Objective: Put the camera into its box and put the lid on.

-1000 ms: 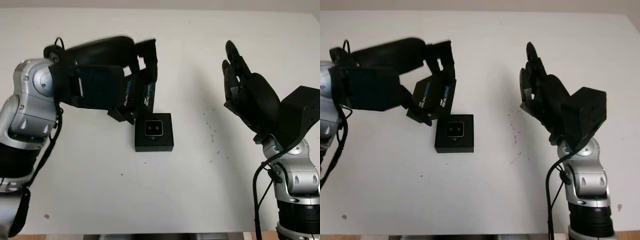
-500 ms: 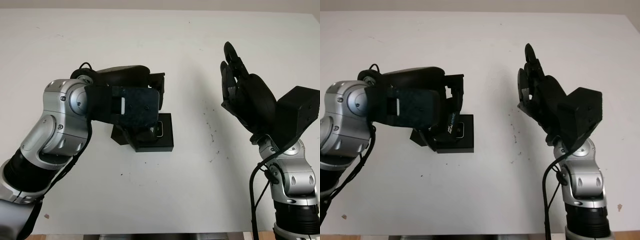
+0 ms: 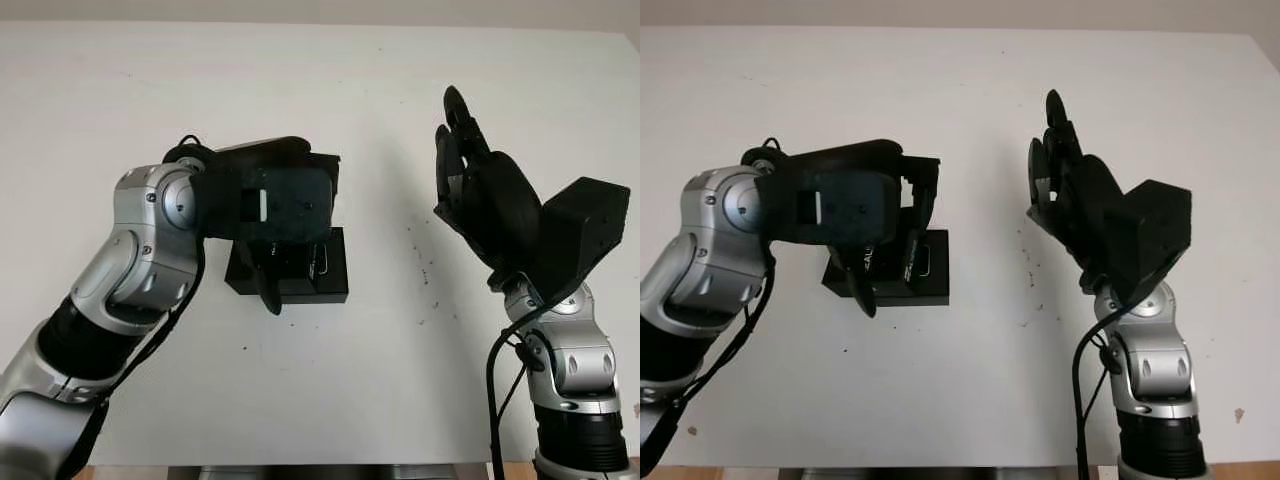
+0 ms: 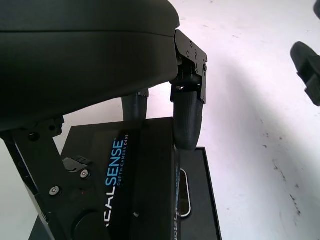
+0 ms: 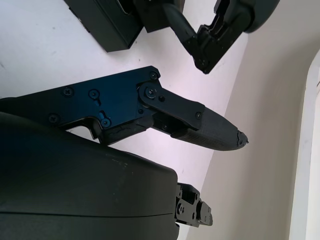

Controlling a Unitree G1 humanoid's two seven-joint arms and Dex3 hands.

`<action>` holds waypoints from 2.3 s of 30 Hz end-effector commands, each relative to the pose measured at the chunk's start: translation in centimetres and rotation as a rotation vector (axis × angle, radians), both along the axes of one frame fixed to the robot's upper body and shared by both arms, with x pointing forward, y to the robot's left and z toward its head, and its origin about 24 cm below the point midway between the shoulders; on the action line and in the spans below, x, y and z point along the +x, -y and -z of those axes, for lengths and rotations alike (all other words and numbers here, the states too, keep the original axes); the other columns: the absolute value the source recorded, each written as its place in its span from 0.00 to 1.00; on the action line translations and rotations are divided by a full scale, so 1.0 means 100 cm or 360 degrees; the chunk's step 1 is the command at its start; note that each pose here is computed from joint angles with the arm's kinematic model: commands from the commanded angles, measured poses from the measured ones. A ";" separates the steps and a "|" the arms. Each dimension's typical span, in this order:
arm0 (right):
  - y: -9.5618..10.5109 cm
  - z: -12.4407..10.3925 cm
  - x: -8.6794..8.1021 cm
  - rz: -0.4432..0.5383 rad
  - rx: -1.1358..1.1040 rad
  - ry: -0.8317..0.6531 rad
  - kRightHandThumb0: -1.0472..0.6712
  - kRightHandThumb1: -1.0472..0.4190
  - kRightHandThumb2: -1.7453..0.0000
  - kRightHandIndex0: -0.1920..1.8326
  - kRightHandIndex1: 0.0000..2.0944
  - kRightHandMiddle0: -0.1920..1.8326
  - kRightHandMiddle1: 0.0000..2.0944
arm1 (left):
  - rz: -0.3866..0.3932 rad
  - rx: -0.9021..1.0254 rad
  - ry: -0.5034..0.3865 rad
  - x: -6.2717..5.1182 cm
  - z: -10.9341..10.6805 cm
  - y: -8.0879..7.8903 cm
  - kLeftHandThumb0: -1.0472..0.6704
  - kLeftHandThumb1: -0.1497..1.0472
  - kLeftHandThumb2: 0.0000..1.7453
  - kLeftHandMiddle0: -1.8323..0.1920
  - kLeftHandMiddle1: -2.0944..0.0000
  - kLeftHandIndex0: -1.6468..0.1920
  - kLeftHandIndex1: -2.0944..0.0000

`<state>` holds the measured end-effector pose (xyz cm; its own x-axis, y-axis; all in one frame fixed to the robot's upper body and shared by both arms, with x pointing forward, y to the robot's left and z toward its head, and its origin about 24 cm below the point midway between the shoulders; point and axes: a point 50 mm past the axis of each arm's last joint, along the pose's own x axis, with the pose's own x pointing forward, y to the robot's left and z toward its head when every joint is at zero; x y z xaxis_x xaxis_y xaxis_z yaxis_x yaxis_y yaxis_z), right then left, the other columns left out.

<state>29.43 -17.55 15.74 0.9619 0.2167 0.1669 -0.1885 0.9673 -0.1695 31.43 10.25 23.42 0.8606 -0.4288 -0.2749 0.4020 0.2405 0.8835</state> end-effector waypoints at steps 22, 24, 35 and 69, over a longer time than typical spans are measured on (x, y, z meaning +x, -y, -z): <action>0.001 0.005 -0.003 -0.0011 0.0024 -0.0006 0.21 0.00 0.57 0.00 0.00 0.00 0.00 | 0.0043 -0.0255 0.0011 0.011 0.010 0.037 0.43 1.00 0.06 0.71 0.11 0.77 0.01; 0.000 0.005 -0.004 -0.0010 0.0033 -0.0005 0.21 0.00 0.57 0.00 0.00 0.00 0.00 | 0.0041 -0.0266 -0.0008 0.011 0.008 0.040 0.42 1.00 0.06 0.72 0.11 0.79 0.02; 0.000 0.009 -0.002 -0.0022 0.0031 -0.0017 0.21 0.00 0.56 0.00 0.00 0.00 0.00 | 0.0027 -0.0452 -0.0171 0.009 -0.002 0.052 0.42 1.00 0.08 0.69 0.10 0.74 0.10; 0.006 0.009 -0.001 -0.0042 0.0034 -0.0042 0.20 0.00 0.58 0.00 0.00 0.00 0.00 | -0.0036 -0.0396 0.0206 0.022 0.002 0.017 0.48 1.00 0.05 0.68 0.01 0.73 0.01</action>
<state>29.42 -17.94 14.48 0.9608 0.2401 0.1383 -0.2221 0.9658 -0.1336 33.44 7.95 23.93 0.8802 -0.4734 -0.0335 0.2785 0.4580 0.8442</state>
